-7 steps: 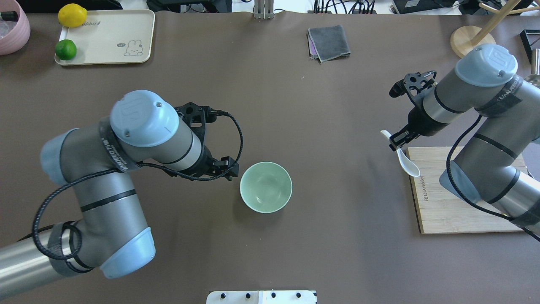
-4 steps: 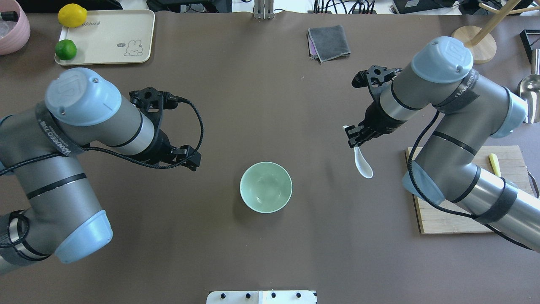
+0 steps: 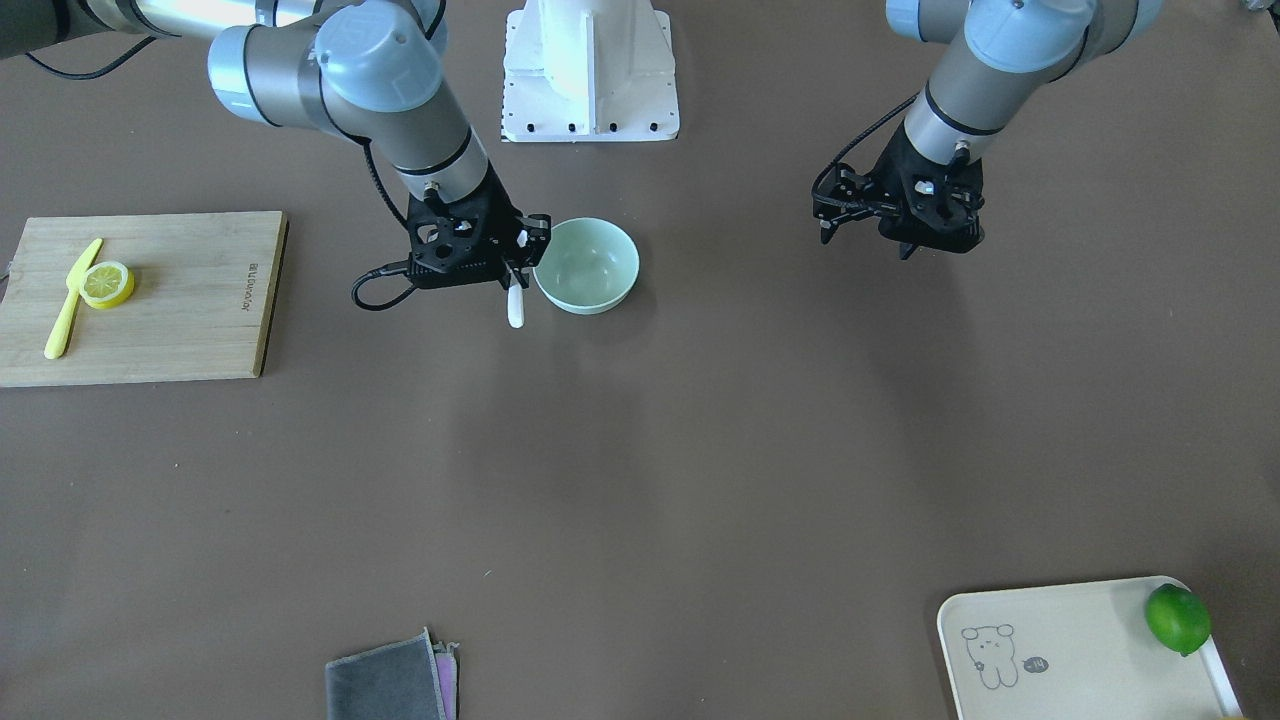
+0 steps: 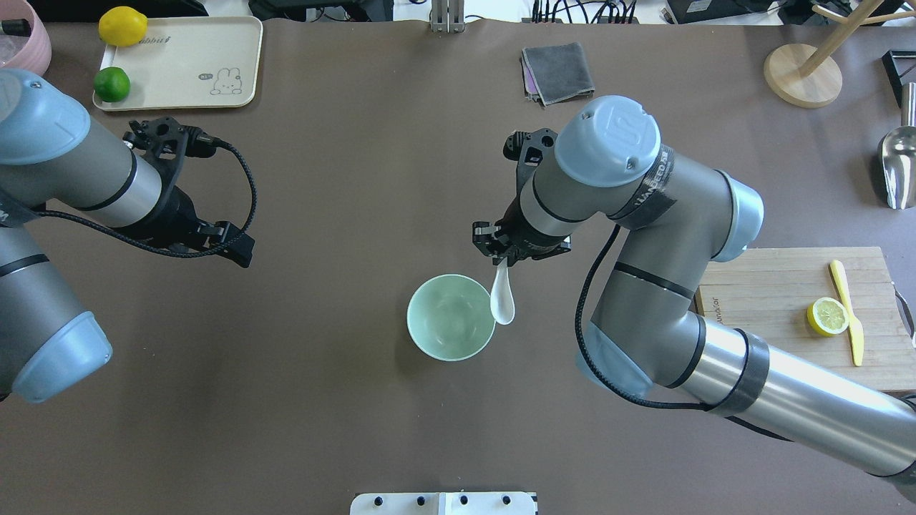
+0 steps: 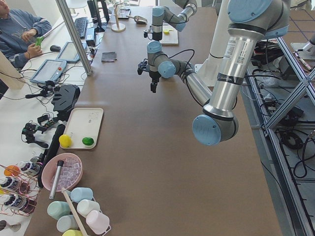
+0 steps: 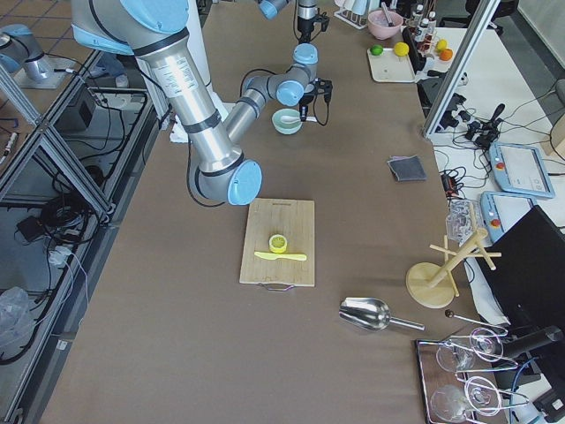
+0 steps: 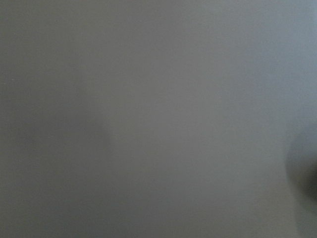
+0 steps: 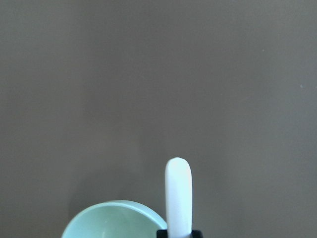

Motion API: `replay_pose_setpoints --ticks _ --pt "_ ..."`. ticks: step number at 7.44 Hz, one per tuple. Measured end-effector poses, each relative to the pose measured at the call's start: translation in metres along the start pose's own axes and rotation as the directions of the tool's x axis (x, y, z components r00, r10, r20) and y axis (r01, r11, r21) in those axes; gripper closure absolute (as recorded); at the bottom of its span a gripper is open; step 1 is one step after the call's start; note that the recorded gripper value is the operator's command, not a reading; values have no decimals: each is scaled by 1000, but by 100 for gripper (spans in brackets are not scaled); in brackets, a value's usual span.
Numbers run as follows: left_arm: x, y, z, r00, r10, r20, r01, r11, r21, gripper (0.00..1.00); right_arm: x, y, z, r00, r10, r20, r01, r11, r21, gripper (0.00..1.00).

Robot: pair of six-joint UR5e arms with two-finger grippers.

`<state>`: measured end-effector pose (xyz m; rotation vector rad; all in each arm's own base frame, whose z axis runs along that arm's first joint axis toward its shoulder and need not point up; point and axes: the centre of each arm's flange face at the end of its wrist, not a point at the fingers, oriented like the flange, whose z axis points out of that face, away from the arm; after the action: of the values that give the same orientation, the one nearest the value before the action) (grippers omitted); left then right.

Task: Place spoon in bowl
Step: 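Lower the spoon into the green bowl and open the right gripper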

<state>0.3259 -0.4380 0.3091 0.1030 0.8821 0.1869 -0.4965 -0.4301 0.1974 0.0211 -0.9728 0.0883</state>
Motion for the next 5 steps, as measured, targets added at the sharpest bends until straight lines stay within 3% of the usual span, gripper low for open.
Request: replay_pose_setpoints --ticks 2,5 --pt "-6 -1 0 1000 11 2 -11 1000 -2 2 -20 21 19 990 137 -11 -136 988 70 100" --pt "-4 -4 3 1000 14 3 -13 1000 -7 2 -34 33 28 974 229 -1 -227 966 122 100"
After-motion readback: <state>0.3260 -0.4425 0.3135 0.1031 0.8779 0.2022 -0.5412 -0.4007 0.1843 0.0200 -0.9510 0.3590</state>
